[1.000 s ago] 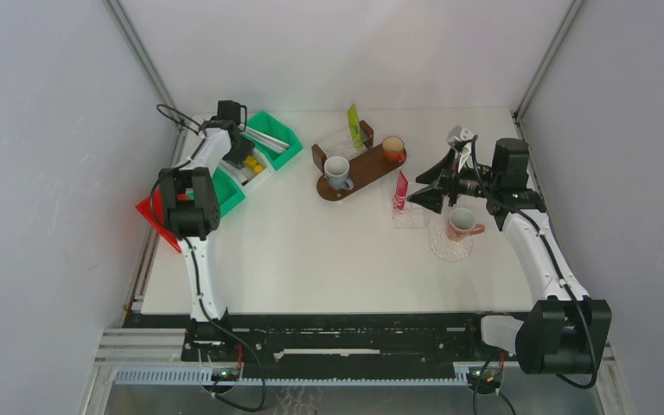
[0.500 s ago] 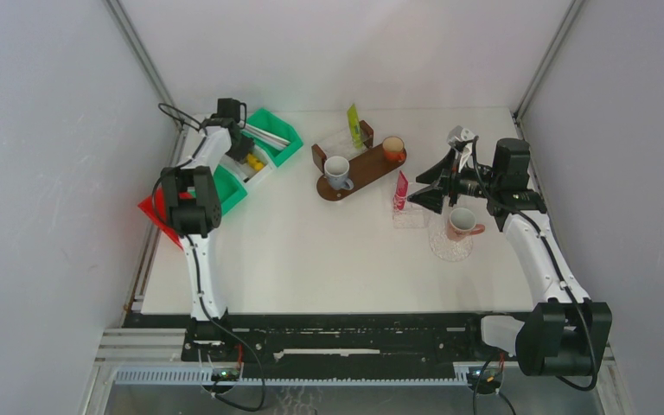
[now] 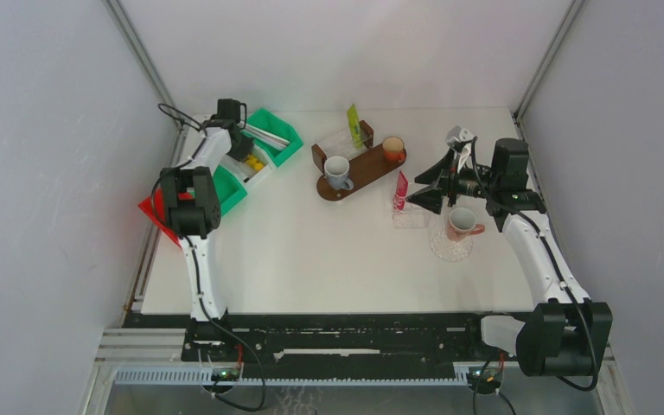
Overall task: Prepare toiletry sets of a toothbrush and toothpaste on the tray
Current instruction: Pick up the toothpaste from the storage box.
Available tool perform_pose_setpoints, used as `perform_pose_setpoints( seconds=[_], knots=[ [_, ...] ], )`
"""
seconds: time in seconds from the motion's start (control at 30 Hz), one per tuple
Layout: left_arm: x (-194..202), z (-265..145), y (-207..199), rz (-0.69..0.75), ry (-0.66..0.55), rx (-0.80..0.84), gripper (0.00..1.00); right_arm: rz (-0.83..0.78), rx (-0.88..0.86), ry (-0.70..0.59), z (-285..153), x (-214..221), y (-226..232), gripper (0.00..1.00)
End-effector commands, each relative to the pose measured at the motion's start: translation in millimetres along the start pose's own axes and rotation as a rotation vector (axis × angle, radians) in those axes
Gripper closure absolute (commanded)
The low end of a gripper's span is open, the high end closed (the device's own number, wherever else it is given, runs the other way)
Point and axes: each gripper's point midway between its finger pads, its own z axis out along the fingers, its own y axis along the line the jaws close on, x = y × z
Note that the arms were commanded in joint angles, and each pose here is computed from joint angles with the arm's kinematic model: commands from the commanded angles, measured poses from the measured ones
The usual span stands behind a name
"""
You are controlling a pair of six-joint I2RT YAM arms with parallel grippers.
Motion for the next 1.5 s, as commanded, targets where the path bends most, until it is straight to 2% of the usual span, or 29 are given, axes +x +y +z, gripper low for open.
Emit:
perform_pose_setpoints(
  seconds=[0.0, 0.2, 0.57, 1.03, 1.1, 1.33, 1.47],
  knots=[
    [-18, -22, -1, 0.02, -0.052, 0.011, 0.72, -0.083, -0.006, -0.027, -2, -20, 6, 0.24],
    [-12, -17, 0, 0.03, -0.029, 0.013, 0.58, -0.085, -0.006, -0.029, -2, -21, 6, 0.24],
    [7, 2, 18, 0.003, 0.072, -0.004, 0.58, -0.088, -0.012, -0.029, -1, -21, 8, 0.24],
    [15, 16, 38, 0.014, 0.1, -0.115, 0.61, -0.098, -0.02, -0.033, -1, -24, 12, 0.24],
    [14, 14, 38, 0.009, 0.096, -0.115, 0.64, -0.099, -0.022, -0.034, -1, -24, 13, 0.24],
    [10, 9, 33, 0.016, 0.08, -0.087, 0.93, -0.102, -0.022, -0.038, -2, -25, 14, 0.24],
    [2, -1, 24, 0.038, 0.042, -0.046, 1.0, -0.1, -0.023, -0.037, -2, -25, 14, 0.24]
  ],
)
